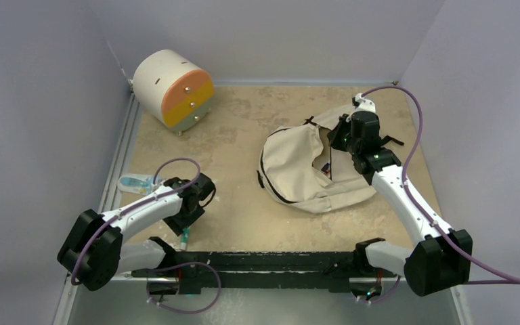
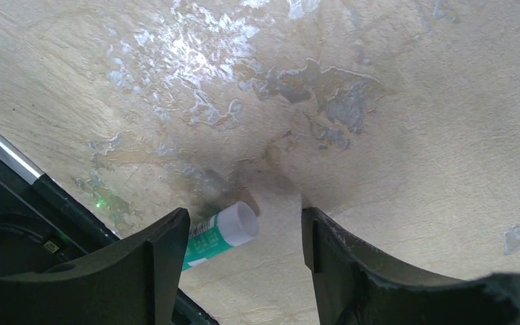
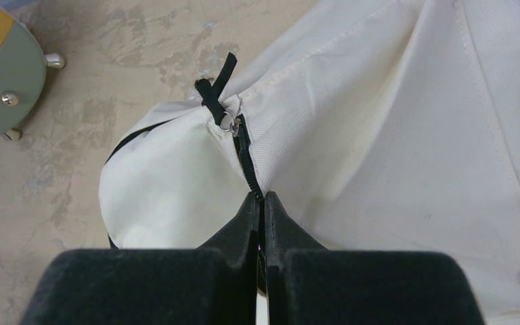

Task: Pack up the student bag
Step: Pick up the stationery from the center of the board.

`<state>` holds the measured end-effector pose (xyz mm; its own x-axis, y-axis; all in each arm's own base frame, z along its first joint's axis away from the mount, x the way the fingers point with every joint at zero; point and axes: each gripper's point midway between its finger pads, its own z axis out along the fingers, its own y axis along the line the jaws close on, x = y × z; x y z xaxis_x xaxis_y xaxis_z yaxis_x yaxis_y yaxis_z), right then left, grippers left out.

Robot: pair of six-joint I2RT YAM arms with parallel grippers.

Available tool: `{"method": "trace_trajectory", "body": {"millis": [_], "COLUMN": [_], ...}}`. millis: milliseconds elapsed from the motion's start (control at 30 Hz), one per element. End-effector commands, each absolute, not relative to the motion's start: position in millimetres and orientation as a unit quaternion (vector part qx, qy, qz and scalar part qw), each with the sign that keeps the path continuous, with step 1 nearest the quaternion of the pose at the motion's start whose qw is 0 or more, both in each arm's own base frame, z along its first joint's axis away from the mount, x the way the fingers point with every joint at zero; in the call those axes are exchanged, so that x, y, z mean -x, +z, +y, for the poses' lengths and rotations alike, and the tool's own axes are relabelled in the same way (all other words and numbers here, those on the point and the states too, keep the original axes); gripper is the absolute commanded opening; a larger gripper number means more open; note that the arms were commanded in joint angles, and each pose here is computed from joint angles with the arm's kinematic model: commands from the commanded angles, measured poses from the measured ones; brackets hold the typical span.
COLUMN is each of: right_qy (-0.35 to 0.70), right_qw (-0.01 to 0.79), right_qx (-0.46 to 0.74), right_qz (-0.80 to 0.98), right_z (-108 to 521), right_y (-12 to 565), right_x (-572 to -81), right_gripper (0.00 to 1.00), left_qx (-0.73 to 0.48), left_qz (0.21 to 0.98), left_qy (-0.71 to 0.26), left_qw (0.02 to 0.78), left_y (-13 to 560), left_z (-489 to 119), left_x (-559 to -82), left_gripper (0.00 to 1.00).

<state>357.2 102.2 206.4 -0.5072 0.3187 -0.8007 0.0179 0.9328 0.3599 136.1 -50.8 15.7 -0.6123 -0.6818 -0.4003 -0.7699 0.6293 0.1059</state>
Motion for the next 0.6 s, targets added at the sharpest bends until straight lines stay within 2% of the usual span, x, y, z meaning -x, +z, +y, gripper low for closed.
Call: {"method": "trace_trajectory", "body": {"millis": [0,400,567], "right_qy": [0.184,0.185,0.185], "right_qw": [0.523,0.527,0.526], "right_qx": [-0.093,-0.092,-0.092], "right_qz": [0.827,0.824,0.825], "right_z": [111,111,111], "right_y": [240,245,246], "right_x": [-366,-366,-366], "right_gripper": [0.00,0.00,0.00], "left_qx": [0.406,0.364,0.337], "left_qz": [0.896,0.919,0.933], "left_qy": [0.113,0.087,0.069], "left_qw": [0.140,0.124,0.105], "left_y": [1,3,3], "left_z": [-61,-73,-82], "left_x": [-133,-135,-132], "left_gripper": [0.61,0.54,0.64]}}
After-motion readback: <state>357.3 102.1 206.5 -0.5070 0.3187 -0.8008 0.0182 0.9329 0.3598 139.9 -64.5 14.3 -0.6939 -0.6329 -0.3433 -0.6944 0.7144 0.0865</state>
